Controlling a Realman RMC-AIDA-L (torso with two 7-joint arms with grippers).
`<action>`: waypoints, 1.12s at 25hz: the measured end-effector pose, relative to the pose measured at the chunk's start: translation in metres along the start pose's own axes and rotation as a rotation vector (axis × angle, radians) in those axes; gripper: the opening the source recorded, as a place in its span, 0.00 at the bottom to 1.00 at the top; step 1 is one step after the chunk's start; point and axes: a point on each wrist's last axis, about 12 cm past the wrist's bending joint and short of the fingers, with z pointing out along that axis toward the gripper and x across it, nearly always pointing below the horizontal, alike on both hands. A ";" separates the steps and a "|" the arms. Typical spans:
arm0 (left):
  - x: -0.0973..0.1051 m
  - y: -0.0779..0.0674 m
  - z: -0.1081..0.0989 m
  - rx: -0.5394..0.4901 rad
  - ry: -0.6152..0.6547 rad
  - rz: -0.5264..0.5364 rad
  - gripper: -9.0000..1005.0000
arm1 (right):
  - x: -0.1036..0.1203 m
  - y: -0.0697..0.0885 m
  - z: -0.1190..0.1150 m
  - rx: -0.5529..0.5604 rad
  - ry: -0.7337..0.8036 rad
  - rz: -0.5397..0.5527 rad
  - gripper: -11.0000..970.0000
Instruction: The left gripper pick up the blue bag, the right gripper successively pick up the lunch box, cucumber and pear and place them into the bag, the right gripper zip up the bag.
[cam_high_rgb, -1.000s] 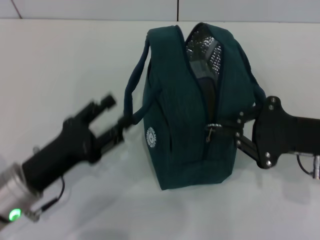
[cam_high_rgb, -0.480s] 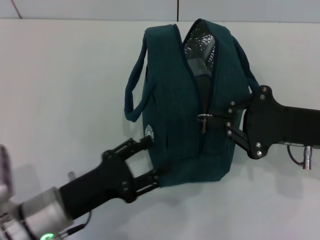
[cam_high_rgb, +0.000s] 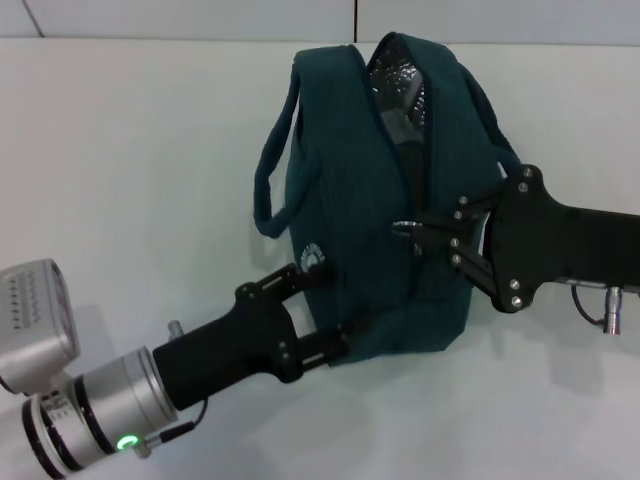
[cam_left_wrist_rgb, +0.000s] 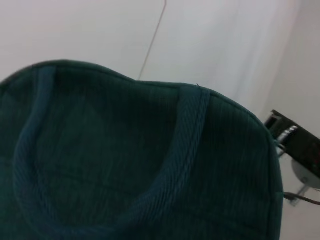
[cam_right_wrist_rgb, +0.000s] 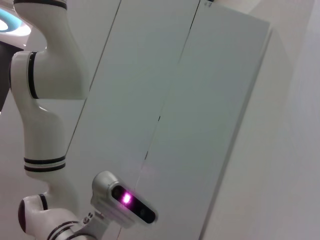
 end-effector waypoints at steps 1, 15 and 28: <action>-0.001 0.001 0.000 -0.007 -0.003 0.000 0.77 | 0.000 0.000 0.000 0.003 -0.003 -0.004 0.03; -0.004 0.012 -0.003 -0.086 -0.018 0.010 0.64 | -0.003 -0.001 -0.002 0.036 -0.029 -0.018 0.03; -0.001 0.010 -0.007 -0.045 0.030 0.051 0.14 | -0.004 -0.006 -0.004 0.146 -0.088 0.019 0.03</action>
